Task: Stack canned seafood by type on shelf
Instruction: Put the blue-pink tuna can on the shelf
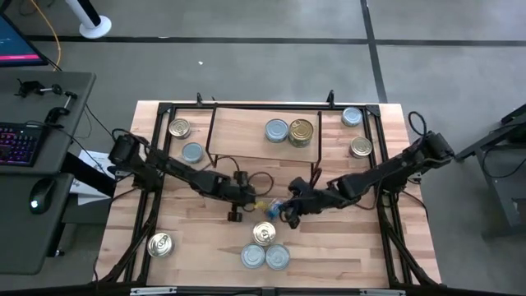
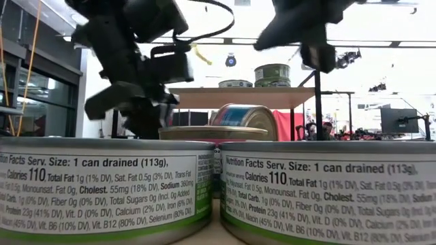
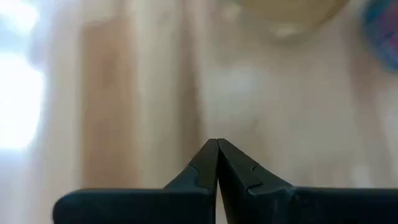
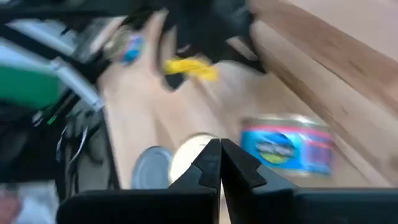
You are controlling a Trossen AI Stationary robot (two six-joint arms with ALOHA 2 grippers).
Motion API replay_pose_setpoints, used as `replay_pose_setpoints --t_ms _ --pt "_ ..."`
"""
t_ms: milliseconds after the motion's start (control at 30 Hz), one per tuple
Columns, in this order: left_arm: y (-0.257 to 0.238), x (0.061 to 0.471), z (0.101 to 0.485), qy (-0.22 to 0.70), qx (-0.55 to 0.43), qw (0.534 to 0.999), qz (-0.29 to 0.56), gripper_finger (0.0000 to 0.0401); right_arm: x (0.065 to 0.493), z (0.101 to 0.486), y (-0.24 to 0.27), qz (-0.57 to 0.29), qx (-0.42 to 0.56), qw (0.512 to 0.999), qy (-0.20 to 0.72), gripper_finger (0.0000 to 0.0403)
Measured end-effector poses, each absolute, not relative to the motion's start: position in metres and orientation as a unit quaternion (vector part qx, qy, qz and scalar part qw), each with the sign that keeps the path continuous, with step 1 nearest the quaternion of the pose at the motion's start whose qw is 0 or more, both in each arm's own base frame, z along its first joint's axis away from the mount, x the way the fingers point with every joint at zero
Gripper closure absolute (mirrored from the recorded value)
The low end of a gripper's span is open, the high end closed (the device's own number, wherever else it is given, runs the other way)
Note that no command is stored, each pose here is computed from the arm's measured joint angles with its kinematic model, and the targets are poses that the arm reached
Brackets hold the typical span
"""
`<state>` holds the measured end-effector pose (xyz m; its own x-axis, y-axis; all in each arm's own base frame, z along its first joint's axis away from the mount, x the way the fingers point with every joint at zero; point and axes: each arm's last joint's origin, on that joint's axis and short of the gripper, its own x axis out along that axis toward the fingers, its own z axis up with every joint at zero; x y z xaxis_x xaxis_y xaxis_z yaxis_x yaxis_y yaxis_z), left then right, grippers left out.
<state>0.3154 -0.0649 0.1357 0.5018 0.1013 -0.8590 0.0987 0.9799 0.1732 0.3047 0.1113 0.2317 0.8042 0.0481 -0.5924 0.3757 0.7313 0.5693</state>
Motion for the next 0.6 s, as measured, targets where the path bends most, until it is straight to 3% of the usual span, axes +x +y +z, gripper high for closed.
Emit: replay_pose_setpoints --t_ms 167,267,433,600 --pt "-0.058 0.294 0.155 0.465 0.028 0.883 0.059 0.0401 0.323 0.245 0.093 0.024 0.303 0.897 0.320 0.0396" --pt "-0.063 0.272 0.161 0.404 -0.055 0.908 0.096 0.0401 0.335 0.257 0.081 0.051 0.239 0.903 0.354 0.0367" --pt "-0.081 0.235 0.167 0.318 -0.166 0.925 0.122 0.0401 0.347 0.279 0.070 0.094 0.104 0.894 0.426 0.0274" --pt "-0.097 0.219 0.180 0.256 -0.232 0.929 0.131 0.0401 0.357 0.269 0.073 0.144 -0.017 0.851 0.505 0.0166"
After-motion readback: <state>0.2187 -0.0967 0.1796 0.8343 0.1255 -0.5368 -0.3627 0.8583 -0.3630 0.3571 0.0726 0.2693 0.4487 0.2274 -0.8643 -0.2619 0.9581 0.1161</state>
